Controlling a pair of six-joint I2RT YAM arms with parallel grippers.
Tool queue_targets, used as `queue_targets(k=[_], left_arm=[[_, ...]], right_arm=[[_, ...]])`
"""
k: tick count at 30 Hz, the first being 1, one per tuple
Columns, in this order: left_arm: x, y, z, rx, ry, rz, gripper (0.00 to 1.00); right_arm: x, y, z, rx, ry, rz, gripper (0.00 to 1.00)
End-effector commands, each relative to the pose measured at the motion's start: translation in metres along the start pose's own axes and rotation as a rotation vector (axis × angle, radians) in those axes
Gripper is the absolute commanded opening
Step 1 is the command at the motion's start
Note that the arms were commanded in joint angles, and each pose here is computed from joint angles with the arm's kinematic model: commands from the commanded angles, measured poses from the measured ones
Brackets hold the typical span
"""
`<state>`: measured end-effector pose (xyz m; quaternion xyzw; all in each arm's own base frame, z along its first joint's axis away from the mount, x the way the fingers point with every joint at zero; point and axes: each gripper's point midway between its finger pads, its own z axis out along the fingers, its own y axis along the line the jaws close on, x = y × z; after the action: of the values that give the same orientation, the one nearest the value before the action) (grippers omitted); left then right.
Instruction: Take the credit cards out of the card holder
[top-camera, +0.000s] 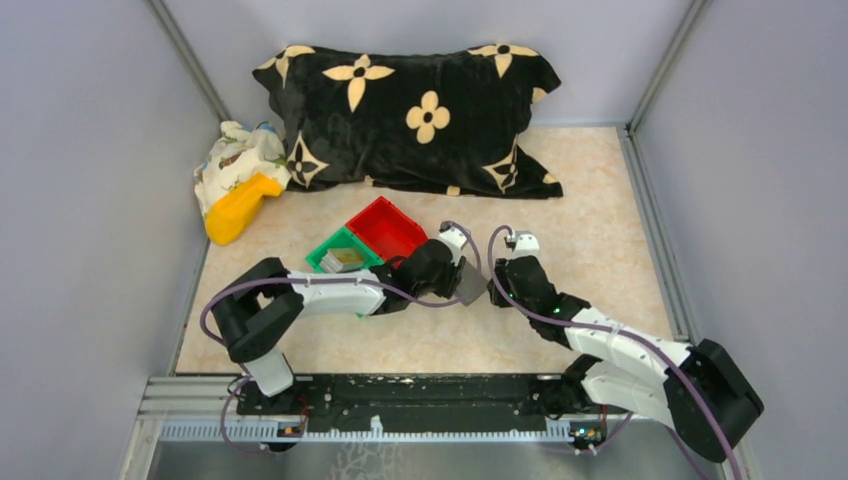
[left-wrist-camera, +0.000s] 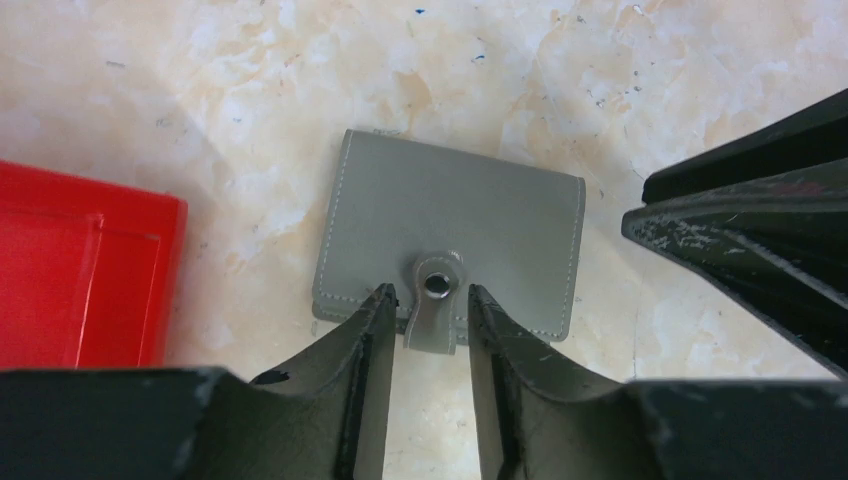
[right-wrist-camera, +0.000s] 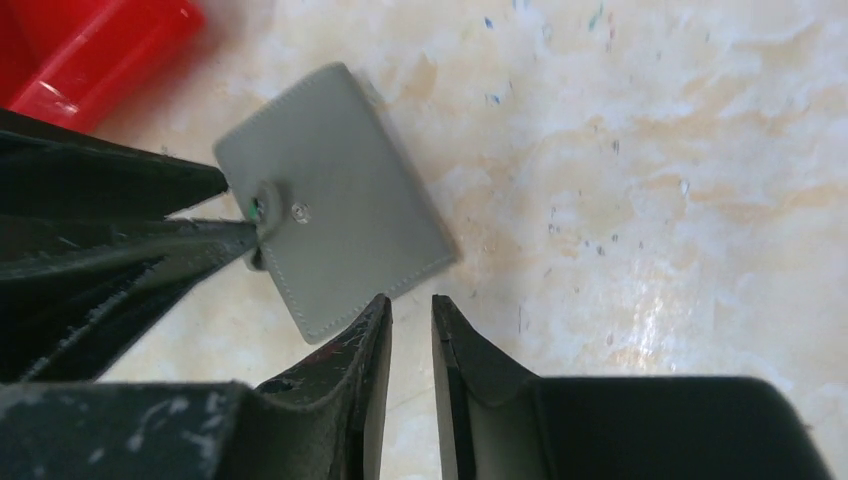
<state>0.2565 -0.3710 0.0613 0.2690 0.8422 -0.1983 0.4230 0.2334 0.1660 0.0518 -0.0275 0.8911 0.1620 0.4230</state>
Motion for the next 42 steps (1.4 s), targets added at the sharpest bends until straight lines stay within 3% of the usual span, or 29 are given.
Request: queue_targets(k=[1,4,8,10,14,15,18,22,35,42], left_arm=[[-0.021,-0.001,-0.011,0.003,-0.080,-0.036,0.45],[-0.023,0.000,-0.015,0.000,-0.093,-0.047,0.59],[-0.023,0.005,-0.019,-0.017,-0.103,-0.057,0.65],[-0.023,0.007,-0.022,-0.023,-0.107,-0.063,0.65],[-0.032,0.010,-0.037,-0.030,-0.146,-0.099,0.65],[-0.039,0.008,-0.044,-0.007,-0.168,-0.097,0.66],[-0.050,0.002,-0.059,0.024,-0.191,-0.079,0.87],[-0.057,0.015,-0.075,-0.029,-0.212,-0.072,1.00],[-0.067,0.034,-0.099,-0.107,-0.285,-0.130,1.00],[-0.066,0.046,-0.106,-0.165,-0.287,-0.160,1.00]], right_arm=[[-0.048,0.022,-0.011,-0.059,-0.127,-0.048,0.25],[-0.052,0.024,-0.007,-0.055,-0.126,-0.065,0.31],[-0.052,0.024,0.004,-0.029,-0.112,-0.079,0.34],[-0.053,0.021,0.011,0.009,-0.108,-0.074,0.27],[-0.062,0.027,0.025,0.035,-0.090,-0.080,0.01],[-0.062,0.030,0.029,0.029,-0.084,-0.081,0.00],[-0.063,0.037,0.038,0.009,-0.083,-0.080,0.00],[-0.060,0.046,0.049,-0.033,-0.079,-0.082,0.00],[-0.051,0.100,0.053,-0.154,-0.053,-0.113,0.01],[-0.023,0.130,0.041,-0.210,-0.006,-0.138,0.01]])
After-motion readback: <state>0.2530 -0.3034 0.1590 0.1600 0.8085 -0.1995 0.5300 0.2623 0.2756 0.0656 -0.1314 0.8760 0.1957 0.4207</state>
